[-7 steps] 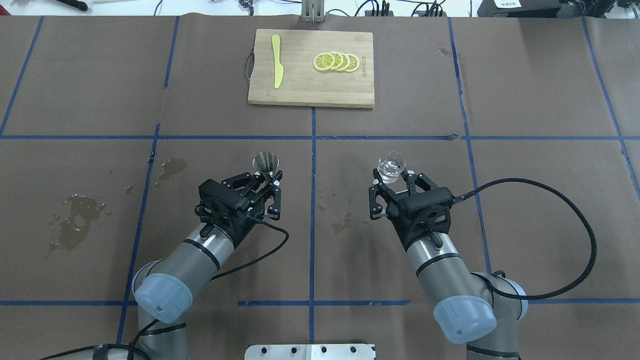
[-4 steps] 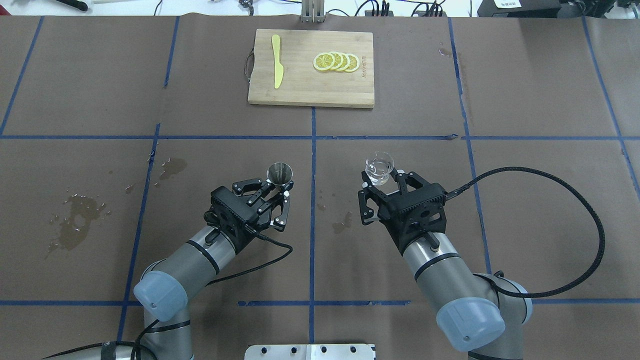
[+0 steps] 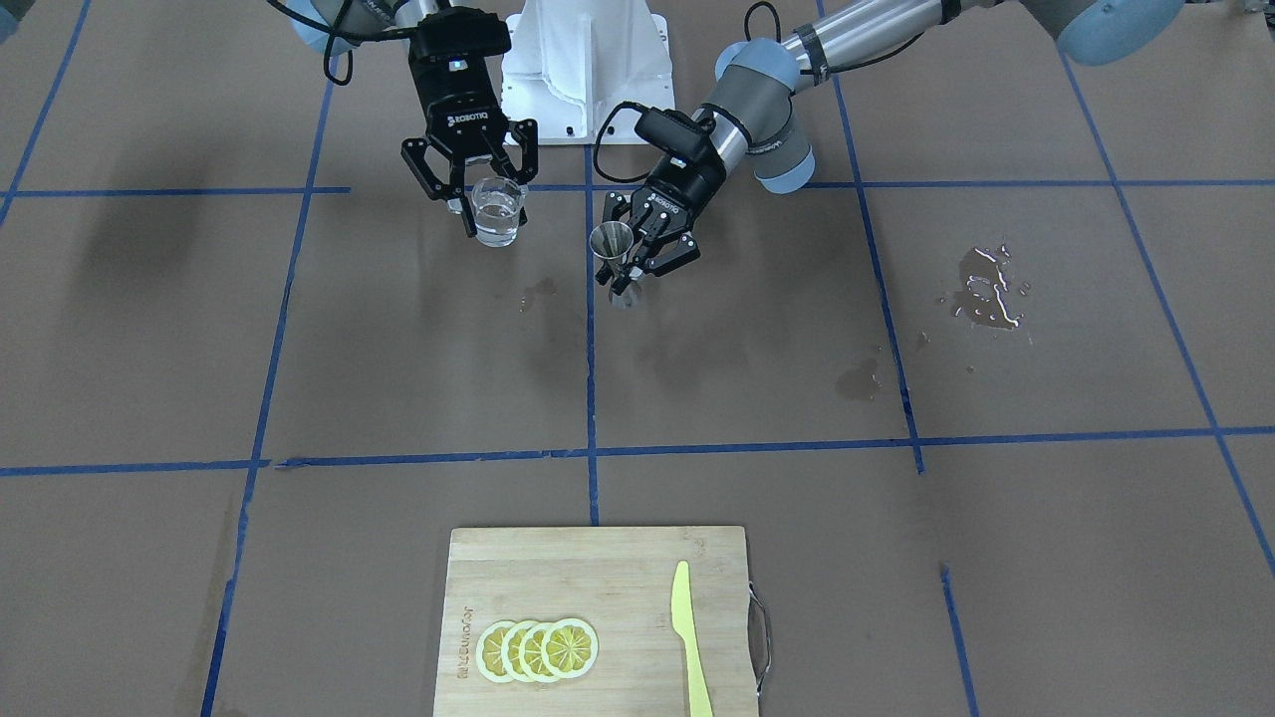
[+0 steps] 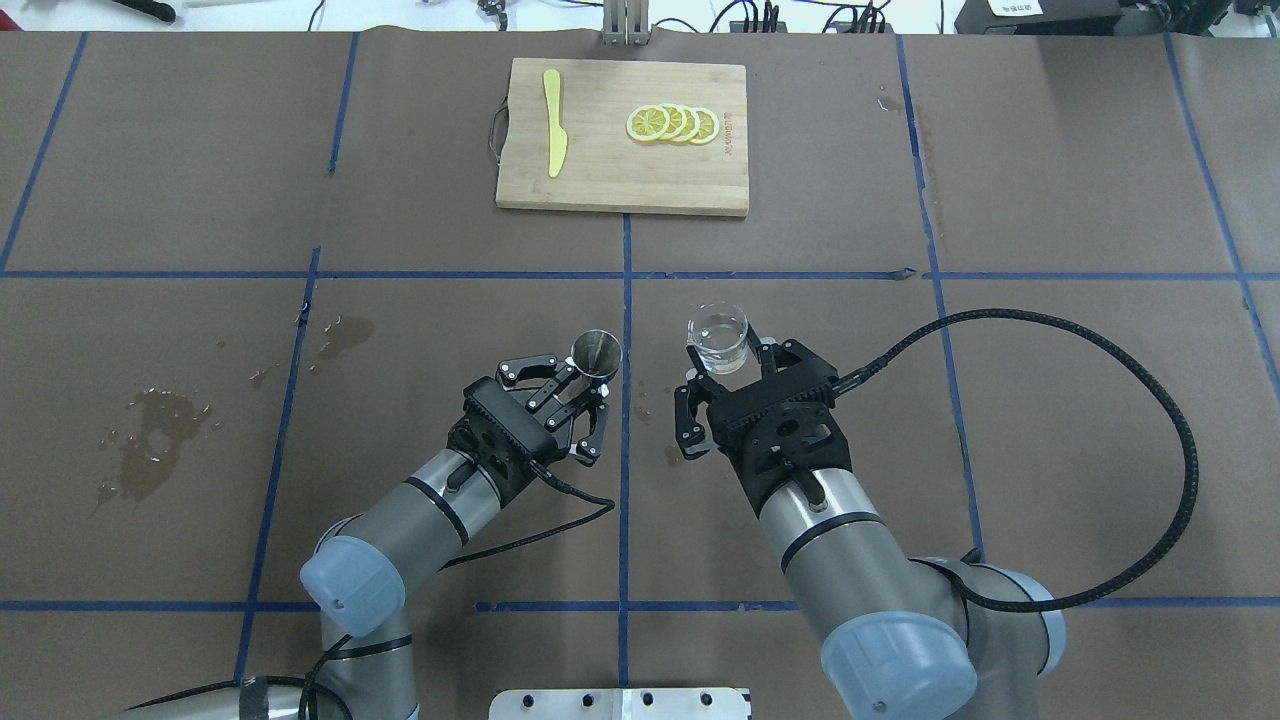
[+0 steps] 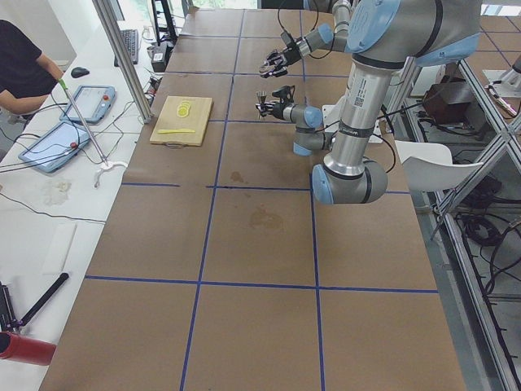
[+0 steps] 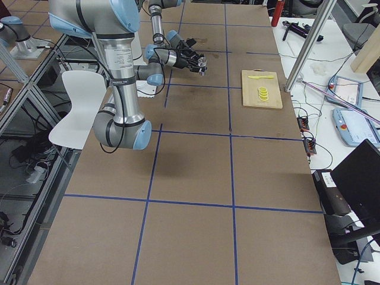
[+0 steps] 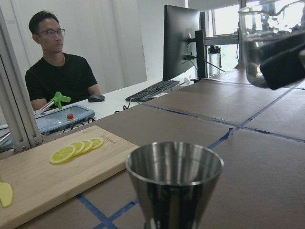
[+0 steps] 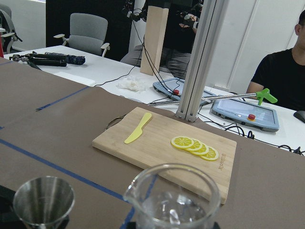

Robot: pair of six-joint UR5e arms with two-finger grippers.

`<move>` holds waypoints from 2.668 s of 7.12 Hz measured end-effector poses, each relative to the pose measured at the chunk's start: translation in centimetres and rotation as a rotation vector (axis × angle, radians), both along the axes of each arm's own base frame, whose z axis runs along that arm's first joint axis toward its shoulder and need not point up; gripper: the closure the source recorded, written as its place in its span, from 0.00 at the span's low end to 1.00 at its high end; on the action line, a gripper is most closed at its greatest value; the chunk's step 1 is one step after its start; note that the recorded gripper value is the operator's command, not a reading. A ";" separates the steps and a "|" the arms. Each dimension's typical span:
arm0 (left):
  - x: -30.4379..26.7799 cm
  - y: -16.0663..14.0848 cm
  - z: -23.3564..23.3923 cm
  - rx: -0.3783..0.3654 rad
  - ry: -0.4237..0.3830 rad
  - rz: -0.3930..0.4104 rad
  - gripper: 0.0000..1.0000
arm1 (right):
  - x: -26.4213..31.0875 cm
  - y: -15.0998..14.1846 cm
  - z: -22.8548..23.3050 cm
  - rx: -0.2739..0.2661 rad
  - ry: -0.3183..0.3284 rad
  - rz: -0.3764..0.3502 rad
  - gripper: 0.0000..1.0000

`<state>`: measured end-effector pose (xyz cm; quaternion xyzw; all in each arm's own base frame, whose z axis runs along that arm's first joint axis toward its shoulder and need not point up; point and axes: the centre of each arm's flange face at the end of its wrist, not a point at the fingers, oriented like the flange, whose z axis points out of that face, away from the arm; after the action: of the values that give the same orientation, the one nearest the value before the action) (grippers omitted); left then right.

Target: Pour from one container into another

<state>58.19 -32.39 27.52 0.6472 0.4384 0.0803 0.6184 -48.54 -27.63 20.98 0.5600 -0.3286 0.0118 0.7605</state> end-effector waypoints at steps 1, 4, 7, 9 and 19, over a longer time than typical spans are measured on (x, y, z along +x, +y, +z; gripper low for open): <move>0.1 0.0 -0.2 0.001 0.008 -0.001 1.00 | -0.5 0.1 -1.3 -0.002 0.014 -0.002 1.00; 0.5 -0.1 0.0 0.000 0.004 -0.002 1.00 | -1.3 0.2 -2.9 -0.012 0.102 -0.004 1.00; 0.9 -0.1 -0.5 0.002 0.012 0.000 1.00 | -1.8 -0.2 -4.1 0.013 0.257 -0.016 1.00; 1.7 -0.3 -1.1 0.003 0.019 0.000 1.00 | -1.6 -0.8 -4.6 0.042 0.311 -0.020 1.00; 1.8 -0.1 -2.1 0.011 0.058 0.003 1.00 | -1.4 -2.4 -5.5 0.103 0.538 -0.036 1.00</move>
<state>59.98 -32.53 25.40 0.6520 0.4566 0.0647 0.6018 -49.93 -30.05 15.47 0.5750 -0.1250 -0.1675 0.7910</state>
